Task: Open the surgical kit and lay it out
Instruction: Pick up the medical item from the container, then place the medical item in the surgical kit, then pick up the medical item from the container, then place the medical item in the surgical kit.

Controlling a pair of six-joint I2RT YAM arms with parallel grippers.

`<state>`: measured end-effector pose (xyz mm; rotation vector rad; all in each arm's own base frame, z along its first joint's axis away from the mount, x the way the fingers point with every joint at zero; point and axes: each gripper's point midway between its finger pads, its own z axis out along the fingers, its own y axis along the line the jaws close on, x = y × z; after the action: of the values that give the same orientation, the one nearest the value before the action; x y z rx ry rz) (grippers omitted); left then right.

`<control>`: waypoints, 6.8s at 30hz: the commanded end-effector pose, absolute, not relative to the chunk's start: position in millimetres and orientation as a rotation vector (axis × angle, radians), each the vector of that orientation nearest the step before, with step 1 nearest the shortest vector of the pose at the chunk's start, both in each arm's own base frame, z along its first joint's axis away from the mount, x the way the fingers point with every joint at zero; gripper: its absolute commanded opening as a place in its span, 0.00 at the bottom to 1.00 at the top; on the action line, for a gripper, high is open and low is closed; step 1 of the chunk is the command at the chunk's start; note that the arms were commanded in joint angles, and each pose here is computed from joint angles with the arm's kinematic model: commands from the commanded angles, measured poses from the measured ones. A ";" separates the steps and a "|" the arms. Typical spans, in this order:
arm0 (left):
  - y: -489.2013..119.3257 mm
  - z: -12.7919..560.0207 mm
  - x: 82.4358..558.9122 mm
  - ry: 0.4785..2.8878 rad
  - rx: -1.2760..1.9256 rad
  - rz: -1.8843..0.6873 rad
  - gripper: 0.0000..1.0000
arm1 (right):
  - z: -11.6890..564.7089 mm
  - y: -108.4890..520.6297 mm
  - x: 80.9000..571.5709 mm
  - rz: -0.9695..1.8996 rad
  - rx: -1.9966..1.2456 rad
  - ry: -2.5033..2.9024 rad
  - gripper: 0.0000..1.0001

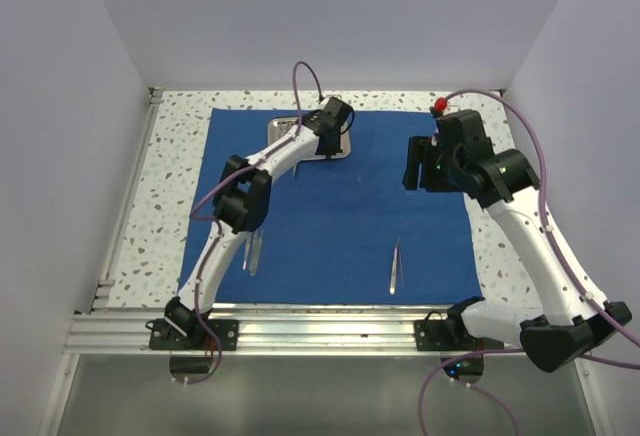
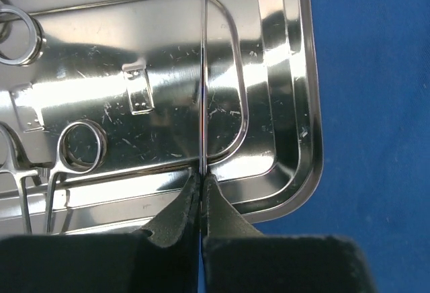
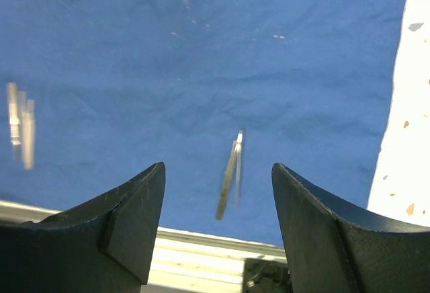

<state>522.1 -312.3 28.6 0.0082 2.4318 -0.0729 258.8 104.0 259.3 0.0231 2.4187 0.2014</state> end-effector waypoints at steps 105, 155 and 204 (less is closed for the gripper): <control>-160.3 192.8 501.7 2.389 -0.159 -0.353 0.95 | 67.6 106.9 219.3 0.221 0.327 2.689 0.60; -239.5 8.4 521.9 2.597 0.046 -0.065 0.58 | 214.8 91.5 244.6 0.163 0.189 2.469 0.59; -293.3 65.5 266.3 2.638 -0.151 -0.289 0.04 | 209.7 125.3 254.2 0.264 0.014 2.494 0.58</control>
<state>247.7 -278.5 56.8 -0.0361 2.7185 -0.2237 250.5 122.7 202.5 0.0444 2.5074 0.2670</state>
